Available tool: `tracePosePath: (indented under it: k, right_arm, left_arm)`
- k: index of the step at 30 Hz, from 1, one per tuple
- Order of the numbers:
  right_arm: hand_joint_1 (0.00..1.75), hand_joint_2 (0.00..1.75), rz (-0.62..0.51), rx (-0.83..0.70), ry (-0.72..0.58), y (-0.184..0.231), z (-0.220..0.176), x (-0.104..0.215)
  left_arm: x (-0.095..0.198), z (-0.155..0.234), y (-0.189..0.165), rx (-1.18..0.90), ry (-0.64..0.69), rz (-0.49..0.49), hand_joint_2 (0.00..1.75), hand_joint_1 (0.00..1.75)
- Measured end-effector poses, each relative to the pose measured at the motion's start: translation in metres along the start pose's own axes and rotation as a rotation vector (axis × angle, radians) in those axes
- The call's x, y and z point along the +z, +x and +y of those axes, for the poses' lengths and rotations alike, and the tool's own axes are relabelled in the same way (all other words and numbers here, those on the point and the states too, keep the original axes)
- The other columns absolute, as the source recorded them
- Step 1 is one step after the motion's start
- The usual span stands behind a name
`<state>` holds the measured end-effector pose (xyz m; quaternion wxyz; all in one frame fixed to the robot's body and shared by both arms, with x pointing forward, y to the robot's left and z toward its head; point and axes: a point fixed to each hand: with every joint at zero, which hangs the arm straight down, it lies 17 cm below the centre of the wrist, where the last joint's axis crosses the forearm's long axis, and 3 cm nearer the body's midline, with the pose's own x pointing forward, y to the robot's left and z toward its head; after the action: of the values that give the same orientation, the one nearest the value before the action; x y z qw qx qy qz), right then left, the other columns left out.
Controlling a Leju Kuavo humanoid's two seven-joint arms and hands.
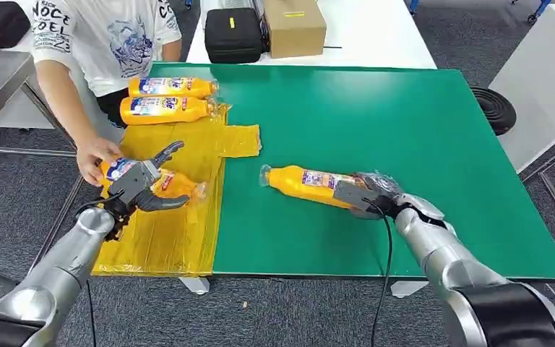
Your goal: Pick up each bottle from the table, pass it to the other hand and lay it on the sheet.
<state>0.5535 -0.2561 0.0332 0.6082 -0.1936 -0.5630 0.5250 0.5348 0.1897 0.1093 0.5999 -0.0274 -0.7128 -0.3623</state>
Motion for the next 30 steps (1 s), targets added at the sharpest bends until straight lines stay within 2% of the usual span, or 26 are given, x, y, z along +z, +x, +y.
tracePosePath:
  k: [2,8,13,18,23,30]
  right_arm:
    - [1.75,1.75,-0.020,-0.014,-0.023,0.005,-0.001,-0.001]
    - [1.75,1.75,-0.171,-0.105,-0.252,0.041,-0.030,0.002]
    - [1.75,1.75,-0.222,-0.194,-0.367,0.062,-0.029,0.014]
    - [1.75,1.75,-0.260,-0.259,-0.464,0.074,-0.035,0.027]
    - [1.75,1.75,-0.314,-0.321,-0.525,0.090,-0.033,0.040]
    - [1.75,1.75,-0.387,-0.395,-0.567,0.119,-0.031,0.044]
  left_arm:
    - [0.003,0.001,-0.003,0.004,0.009,0.004,1.75,0.00]
    - [0.010,0.023,-0.002,0.075,0.142,-0.009,1.75,0.00]
    - [0.024,0.052,0.005,0.190,0.315,-0.054,1.75,0.00]
    - [0.035,0.073,0.011,0.365,0.425,-0.098,1.75,0.00]
    - [0.042,0.058,0.017,0.672,0.381,-0.146,1.75,0.00]
    - [0.042,-0.006,0.033,0.918,0.179,-0.170,1.75,0.00]
